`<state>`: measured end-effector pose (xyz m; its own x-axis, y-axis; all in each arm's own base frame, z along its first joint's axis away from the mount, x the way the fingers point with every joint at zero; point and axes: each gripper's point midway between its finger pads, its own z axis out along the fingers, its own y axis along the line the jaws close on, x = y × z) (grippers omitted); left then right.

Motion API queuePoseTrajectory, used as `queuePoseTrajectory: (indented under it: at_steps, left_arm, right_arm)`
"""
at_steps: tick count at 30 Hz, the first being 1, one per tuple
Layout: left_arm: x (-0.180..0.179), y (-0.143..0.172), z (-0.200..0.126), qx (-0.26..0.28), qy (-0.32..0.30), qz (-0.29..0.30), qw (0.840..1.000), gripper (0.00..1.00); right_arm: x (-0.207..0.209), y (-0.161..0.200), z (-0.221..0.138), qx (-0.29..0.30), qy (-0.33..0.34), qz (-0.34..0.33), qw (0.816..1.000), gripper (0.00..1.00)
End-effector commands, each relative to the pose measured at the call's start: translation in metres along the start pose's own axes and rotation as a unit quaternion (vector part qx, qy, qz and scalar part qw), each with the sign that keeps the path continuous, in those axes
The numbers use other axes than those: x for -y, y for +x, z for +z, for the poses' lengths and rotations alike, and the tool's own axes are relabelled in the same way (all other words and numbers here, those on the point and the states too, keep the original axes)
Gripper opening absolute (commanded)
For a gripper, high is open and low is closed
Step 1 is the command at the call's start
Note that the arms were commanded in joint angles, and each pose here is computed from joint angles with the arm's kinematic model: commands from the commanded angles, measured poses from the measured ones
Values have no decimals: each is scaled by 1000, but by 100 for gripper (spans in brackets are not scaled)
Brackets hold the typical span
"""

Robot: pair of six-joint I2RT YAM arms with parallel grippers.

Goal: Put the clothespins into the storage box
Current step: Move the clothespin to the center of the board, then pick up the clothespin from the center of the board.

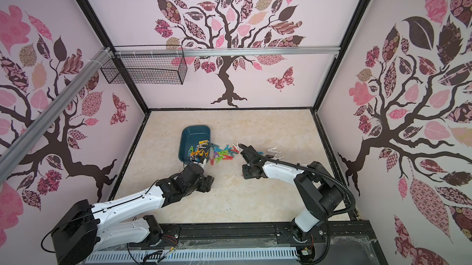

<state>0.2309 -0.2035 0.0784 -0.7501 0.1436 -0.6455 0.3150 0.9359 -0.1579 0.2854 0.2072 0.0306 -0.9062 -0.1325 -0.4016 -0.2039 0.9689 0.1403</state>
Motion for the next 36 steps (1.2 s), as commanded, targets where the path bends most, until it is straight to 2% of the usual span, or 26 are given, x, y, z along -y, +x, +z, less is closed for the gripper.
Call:
queuePoseTrajectory:
  at_steps: [1, 13, 19, 22, 27, 32, 36]
  left_arm:
    - [8, -12, -6, 14, 13, 3, 1000, 76]
    - [-8, 2, -3, -6, -24, -4, 1000, 76]
    - [-17, -1, -7, -2, -51, -16, 999, 76]
    - [-29, -6, -14, 19, -70, -45, 996, 76]
    - [-70, -8, -26, 21, -102, -138, 985, 75]
    - [-103, -15, -42, 47, -144, -185, 971, 76]
    - [-121, -13, -52, 72, -152, -253, 953, 76]
  right_arm:
    - [-3, -10, 5, 1, 7, -9, 1000, 41]
    - [-6, -4, 23, -21, 1, -5, 1000, 22]
    - [-11, -7, 18, -18, -10, 8, 1000, 13]
    - [-18, -13, 10, -10, -27, 19, 999, 9]
    - [-47, -29, -10, 10, -80, 46, 996, 6]
    - [-101, -63, -30, 51, -142, 54, 987, 5]
    - [-141, -97, -36, 90, -173, 59, 979, 5]
